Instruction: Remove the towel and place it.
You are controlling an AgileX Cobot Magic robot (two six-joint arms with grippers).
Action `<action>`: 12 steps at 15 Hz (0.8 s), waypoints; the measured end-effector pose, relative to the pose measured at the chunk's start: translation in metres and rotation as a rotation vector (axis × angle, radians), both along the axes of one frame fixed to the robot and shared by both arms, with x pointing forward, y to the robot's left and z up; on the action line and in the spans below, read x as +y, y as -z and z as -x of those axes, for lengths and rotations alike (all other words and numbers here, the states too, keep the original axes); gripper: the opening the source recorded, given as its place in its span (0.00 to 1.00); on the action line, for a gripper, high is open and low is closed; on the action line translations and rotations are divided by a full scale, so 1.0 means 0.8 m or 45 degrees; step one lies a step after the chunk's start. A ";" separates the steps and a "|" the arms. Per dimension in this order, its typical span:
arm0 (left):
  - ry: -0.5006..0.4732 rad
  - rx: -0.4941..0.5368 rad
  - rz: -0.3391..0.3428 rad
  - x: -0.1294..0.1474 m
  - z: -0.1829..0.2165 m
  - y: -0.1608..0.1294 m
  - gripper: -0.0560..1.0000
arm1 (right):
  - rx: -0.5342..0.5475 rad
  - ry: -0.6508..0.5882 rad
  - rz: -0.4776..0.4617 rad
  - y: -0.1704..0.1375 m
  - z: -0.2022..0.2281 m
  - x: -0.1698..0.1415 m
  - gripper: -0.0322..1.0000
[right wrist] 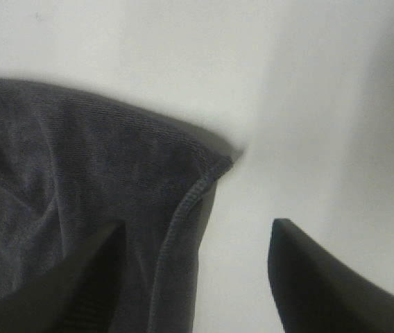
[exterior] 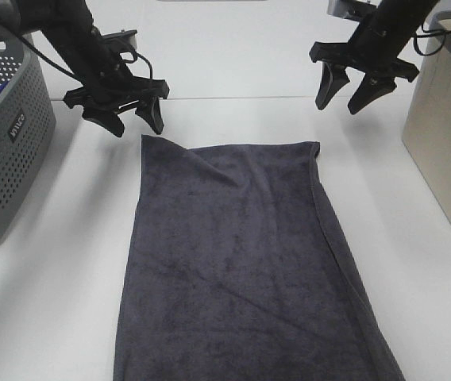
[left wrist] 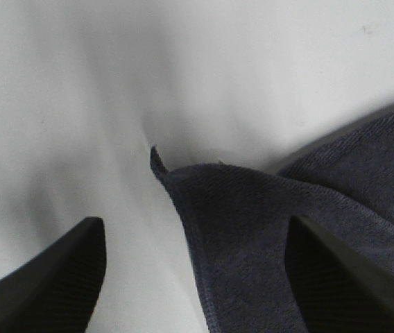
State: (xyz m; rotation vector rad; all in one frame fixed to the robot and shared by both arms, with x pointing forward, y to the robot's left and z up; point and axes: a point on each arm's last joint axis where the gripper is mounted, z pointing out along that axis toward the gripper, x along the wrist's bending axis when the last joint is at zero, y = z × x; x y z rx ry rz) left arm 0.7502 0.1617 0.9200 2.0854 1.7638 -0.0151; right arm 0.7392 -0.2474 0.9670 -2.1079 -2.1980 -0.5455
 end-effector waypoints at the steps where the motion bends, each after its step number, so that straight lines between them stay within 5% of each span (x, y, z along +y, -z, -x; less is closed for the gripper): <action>1: -0.025 0.014 0.018 0.005 -0.003 0.005 0.70 | 0.027 0.020 -0.017 0.012 -0.002 -0.007 0.61; 12: -0.094 0.086 0.124 0.012 -0.010 0.047 0.70 | 0.212 0.059 -0.098 0.103 -0.009 -0.006 0.61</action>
